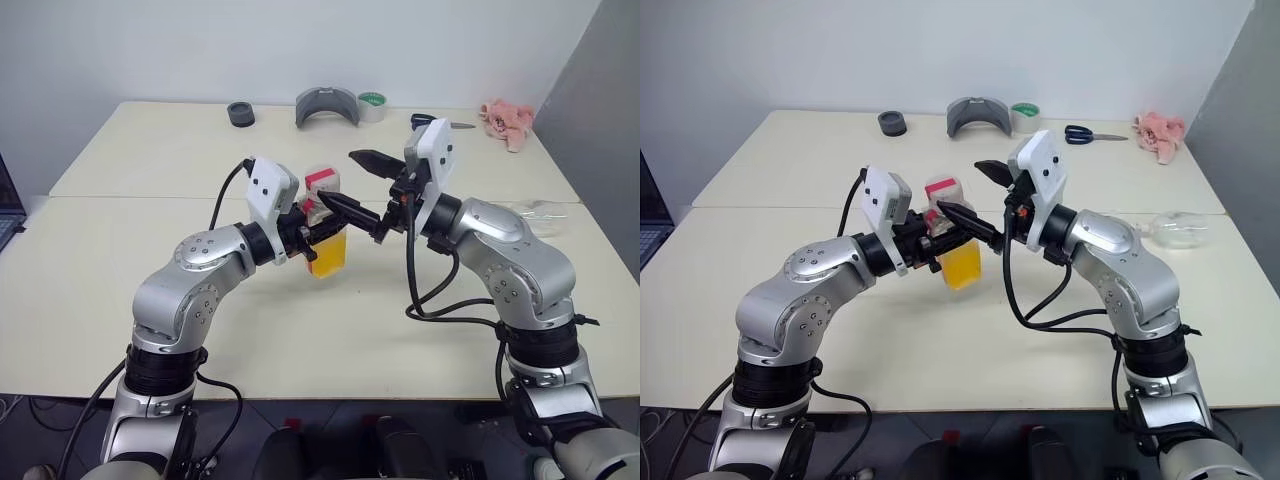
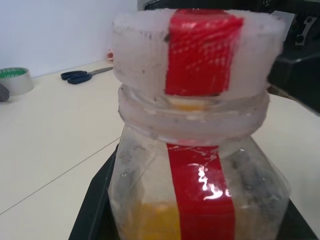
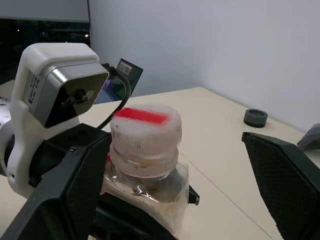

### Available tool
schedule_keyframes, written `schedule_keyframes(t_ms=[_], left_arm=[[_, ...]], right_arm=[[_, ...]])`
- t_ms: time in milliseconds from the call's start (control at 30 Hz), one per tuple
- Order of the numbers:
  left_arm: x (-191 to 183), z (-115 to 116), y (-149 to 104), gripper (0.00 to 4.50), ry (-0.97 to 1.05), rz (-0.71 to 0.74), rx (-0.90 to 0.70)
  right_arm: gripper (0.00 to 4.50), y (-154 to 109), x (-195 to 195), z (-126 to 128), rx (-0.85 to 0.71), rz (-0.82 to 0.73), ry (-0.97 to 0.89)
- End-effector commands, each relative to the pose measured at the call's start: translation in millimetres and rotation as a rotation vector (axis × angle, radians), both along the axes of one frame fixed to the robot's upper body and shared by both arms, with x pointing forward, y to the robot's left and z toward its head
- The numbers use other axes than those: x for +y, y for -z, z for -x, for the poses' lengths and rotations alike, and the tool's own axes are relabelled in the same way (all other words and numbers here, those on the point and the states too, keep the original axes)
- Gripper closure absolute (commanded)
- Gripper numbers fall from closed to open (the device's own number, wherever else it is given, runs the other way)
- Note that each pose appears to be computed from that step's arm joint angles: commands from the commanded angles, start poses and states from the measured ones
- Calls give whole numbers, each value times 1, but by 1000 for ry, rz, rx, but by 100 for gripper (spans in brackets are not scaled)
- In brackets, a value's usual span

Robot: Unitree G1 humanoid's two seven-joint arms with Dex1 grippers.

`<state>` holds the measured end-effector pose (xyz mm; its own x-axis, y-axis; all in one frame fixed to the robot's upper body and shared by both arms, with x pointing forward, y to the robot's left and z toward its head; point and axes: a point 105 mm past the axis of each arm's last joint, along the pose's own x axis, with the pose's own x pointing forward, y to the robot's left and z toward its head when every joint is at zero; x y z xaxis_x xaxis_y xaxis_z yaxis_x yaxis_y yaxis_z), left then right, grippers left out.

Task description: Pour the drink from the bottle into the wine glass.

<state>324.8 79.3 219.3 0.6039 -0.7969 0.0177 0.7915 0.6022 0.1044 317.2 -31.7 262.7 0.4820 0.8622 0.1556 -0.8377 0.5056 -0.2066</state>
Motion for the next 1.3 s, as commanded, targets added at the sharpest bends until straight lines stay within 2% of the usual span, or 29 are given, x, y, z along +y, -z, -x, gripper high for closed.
schedule_keyframes(t_ms=[33,833,1133,1300], left_arm=[[-2,6,-19,266,23,16,-85],[-2,8,-18,266,23,18,-85],[-1,7,-18,266,20,17,-84],[-2,6,-18,266,25,17,-84]], right_arm=[[5,-12,-11,2,-34,-33,25],[5,-12,-11,8,-25,-34,-11],[5,-9,-3,23,18,-46,-116],[5,-12,9,20,13,-61,-120]])
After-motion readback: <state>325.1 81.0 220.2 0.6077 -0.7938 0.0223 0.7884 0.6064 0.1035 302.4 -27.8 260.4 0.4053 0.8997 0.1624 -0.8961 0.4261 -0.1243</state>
